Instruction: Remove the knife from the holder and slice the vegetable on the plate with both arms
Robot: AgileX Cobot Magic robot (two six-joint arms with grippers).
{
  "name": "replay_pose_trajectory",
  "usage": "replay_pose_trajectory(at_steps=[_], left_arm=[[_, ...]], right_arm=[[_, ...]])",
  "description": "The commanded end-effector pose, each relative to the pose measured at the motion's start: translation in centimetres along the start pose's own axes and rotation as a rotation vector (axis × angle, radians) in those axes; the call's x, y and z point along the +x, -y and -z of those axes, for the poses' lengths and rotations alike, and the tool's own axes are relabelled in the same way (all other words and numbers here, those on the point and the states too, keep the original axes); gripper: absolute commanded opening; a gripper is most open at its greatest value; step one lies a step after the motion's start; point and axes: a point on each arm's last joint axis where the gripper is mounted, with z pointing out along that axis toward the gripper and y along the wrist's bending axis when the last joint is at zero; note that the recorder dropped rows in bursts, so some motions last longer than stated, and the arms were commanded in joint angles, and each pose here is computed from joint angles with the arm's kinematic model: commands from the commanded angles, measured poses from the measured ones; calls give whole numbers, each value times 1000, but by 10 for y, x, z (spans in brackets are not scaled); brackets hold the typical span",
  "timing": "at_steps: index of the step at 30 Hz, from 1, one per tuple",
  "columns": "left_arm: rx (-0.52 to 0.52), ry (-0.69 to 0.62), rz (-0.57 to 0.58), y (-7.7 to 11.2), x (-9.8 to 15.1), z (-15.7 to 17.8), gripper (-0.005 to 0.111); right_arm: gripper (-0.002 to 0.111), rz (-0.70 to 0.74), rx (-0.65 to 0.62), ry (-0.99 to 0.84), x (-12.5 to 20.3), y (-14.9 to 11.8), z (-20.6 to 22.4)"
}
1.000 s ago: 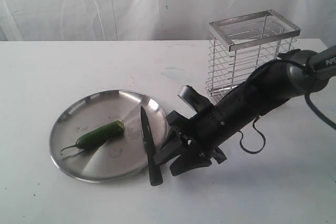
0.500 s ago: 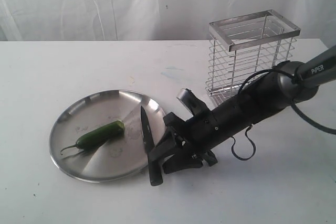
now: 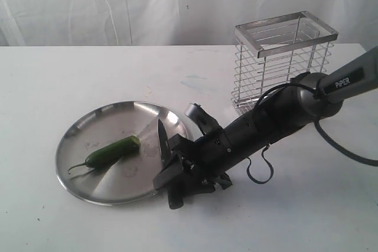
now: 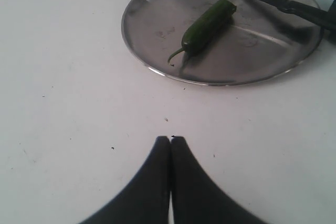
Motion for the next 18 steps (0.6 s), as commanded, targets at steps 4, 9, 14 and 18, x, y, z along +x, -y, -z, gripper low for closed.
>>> replay_pose_trajectory(at_steps=[4,9,14,18], left_arm=[[9,-20,-4,1,3,0,0],[9,-20,-4,1,3,0,0],[9,-20,-4,1,3,0,0],[9,-20,-4,1,3,0,0]], right_arm=[[32,-48,85,44,-3,10,-1],[25,-63,86,46,-4,10,-1],[23,-97,110,46,-2,13,-1],[1,-101,110,46,-2,13,-1]])
